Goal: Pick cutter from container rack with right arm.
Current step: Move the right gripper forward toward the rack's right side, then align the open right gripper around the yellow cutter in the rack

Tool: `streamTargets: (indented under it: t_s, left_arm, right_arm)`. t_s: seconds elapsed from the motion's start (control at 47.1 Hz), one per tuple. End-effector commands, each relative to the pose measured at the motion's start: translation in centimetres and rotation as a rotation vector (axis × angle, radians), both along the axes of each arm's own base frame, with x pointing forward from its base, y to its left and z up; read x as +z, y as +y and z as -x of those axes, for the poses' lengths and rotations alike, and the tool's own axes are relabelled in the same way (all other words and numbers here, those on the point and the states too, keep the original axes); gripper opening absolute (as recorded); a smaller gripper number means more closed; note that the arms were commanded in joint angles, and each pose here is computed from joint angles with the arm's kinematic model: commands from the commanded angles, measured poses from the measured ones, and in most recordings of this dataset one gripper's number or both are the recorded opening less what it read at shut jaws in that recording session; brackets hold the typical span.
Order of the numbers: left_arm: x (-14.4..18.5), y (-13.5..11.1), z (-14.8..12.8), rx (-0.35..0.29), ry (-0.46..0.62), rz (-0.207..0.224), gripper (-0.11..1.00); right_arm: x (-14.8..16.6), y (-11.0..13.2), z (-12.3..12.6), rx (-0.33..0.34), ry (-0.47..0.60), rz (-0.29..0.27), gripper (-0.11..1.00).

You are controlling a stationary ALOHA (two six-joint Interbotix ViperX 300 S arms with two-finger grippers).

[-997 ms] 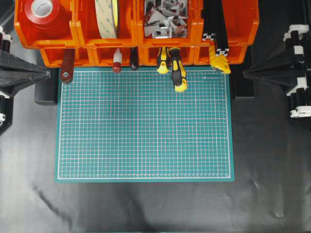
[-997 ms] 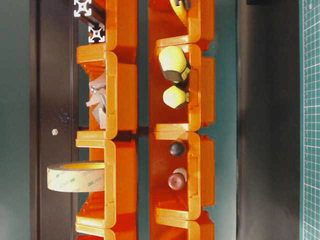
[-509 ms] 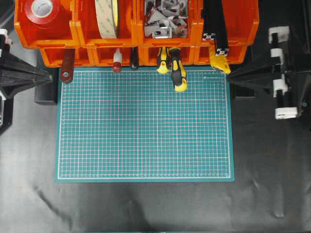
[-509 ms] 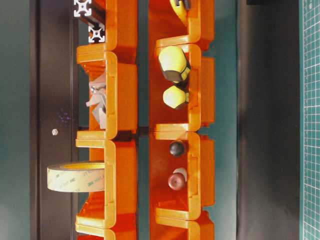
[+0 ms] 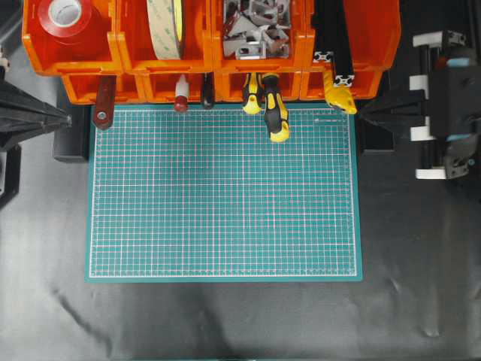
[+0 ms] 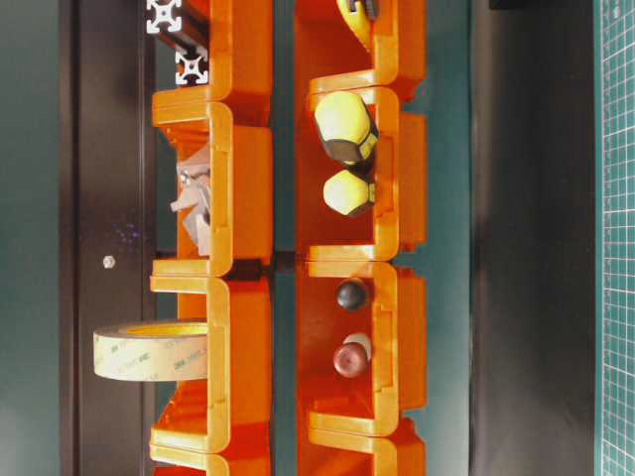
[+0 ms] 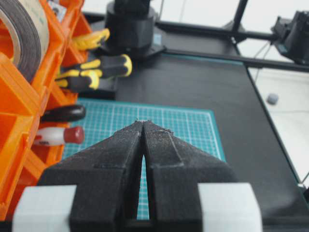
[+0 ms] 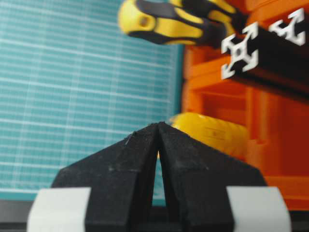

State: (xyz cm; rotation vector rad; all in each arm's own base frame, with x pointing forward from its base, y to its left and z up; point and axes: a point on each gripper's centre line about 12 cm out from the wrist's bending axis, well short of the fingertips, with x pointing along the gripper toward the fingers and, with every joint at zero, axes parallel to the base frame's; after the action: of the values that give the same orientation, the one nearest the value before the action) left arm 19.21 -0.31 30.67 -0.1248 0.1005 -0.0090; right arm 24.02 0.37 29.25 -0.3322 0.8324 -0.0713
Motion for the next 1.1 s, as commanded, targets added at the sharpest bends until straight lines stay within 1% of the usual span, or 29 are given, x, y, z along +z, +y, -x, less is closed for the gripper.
streamTargets:
  t_s: [0.0,0.064,0.106,0.191,0.212,0.276,0.34,0.424,0.467,0.531,0.594,0.679,0.785,0.806,0.849,0.891,0.997,1.082]
  left_arm:
    - [1.0,0.0,-0.2,0.0,-0.018,0.0,0.0]
    - [1.0,0.0,-0.1,0.0,-0.021,0.0,0.0]
    - [1.1,0.0,-0.1,0.0,-0.023,-0.001,0.0]
    - [1.2,0.0,0.0,0.0,-0.026,-0.001,0.0]
    - [1.1,0.0,0.0,0.0,-0.025,0.0,0.0]
    - [1.2,0.0,0.1,0.001,-0.025,0.0,0.0]
    - [1.1,0.0,0.1,0.001,-0.015,-0.001,0.0]
    - [0.9,0.0,0.1,0.003,-0.006,-0.001,0.0]
    - [0.9,0.0,0.1,0.003,-0.006,0.0,0.0]
    - [0.9,0.0,0.1,0.001,-0.005,0.0,0.0]
    - [0.9,0.0,0.1,0.001,-0.006,0.003,0.0]
    - [0.9,0.0,0.1,0.0,-0.006,0.003,0.0]
    - [0.9,0.0,0.1,0.0,-0.005,0.003,0.0]
    - [0.9,0.0,0.1,0.0,-0.005,0.003,0.0]
    - [0.8,0.0,0.1,0.0,-0.003,0.003,0.0]
    - [0.7,0.0,0.1,0.0,0.0,0.003,0.0]
    - [0.6,0.0,0.0,0.0,0.003,0.001,0.0]
    - [0.6,0.0,0.0,0.0,0.005,0.004,0.0]
  right_arm:
    - [1.2,0.2,-0.5,-0.032,0.037,0.102,0.0]
    - [1.1,0.5,-0.3,-0.079,0.081,0.162,0.0]
    - [0.9,0.9,-0.1,-0.121,0.104,0.213,0.0]
    - [0.7,1.5,0.2,-0.182,0.088,0.287,0.0]
    - [0.6,1.8,0.2,-0.189,0.073,0.296,0.0]
    - [0.4,2.6,-0.1,-0.205,0.008,0.306,0.0]
    - [0.0,3.3,-0.1,-0.201,-0.027,0.295,0.0]
    - [-0.9,3.8,-0.1,-0.19,-0.033,0.277,0.0]
    - [-1.5,4.1,0.0,-0.174,-0.029,0.274,0.01]
    - [-2.2,4.3,-0.1,-0.161,-0.023,0.272,0.04]
    - [-2.6,4.4,-0.3,-0.154,-0.013,0.281,0.14]
    - [-3.2,4.1,-0.7,-0.169,0.009,0.301,0.35]
    - [-3.8,3.7,-1.2,-0.183,0.028,0.331,0.67]
    - [-4.0,3.6,-1.3,-0.183,0.031,0.346,0.72]
    - [-4.2,3.6,-1.5,-0.181,0.034,0.368,0.79]
    - [-4.4,3.5,-1.7,-0.183,0.041,0.392,0.8]
    - [-5.2,3.1,-2.2,-0.193,0.066,0.438,0.76]
    - [-5.8,2.8,-2.6,-0.204,0.082,0.451,0.76]
